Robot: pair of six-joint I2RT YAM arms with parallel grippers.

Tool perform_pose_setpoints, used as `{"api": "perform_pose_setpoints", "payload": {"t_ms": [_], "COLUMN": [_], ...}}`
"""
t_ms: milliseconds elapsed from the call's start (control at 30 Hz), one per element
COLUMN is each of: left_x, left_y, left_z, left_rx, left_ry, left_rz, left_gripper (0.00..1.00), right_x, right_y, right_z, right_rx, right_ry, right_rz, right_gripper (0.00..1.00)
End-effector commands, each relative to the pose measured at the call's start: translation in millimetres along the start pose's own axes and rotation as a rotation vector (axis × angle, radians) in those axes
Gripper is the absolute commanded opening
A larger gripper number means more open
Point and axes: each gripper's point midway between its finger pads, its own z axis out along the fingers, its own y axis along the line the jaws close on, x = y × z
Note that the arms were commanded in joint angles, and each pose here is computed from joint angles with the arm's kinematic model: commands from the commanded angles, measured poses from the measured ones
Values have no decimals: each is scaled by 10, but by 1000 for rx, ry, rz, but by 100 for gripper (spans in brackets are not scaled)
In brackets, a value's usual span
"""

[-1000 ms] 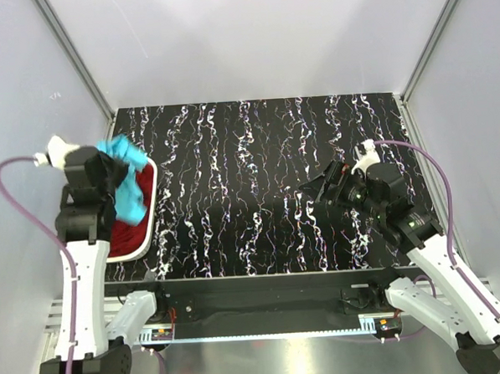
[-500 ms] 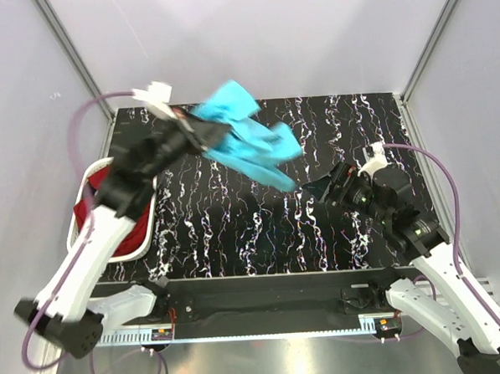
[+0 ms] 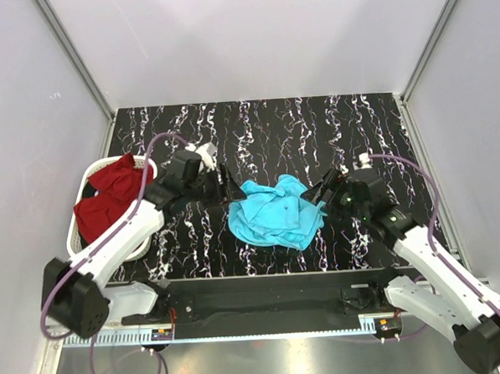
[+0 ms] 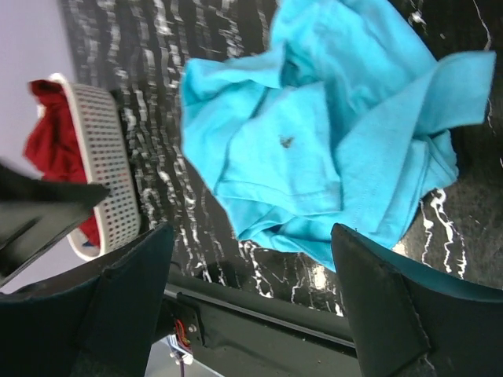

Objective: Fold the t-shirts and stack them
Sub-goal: Move the tshirt to the center of the board, then flatten the tshirt out

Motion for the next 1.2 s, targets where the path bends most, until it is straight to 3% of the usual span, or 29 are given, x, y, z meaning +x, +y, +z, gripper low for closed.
{"api": "perform_pose_setpoints", "payload": {"t_ms": [0,100,233,467,667,900,1167], "left_x": [-242,-112,207,420,345,317,402], "left_y": [-52,61,342,406,356,321,347], "left_z": [-341,-370,-231,65,320,581,809], "left_rx": [-44,-62,-106,-28,10,57,87], "left_ry": [-138,-125,-50,12,41,64,127], "left_rz": [99,98,54,6,3,-32,-74], "left_gripper": [70,70,70,70,75,76,66], "right_x": [6,73,91,-267,-394,-470,-211], "right_y": [-150,-304,-383,-843,-1071,-1144,-1344], "right_z": [181,340,534,639,738,928,1169], "right_rx": [93,170,208,399,483,505,511], "right_ry": [6,35,48,-123,-156,-113,1], "right_rz": [48,78,74,99,225,165,152], "right_gripper": [88,86,73,63,64,66,67]}}
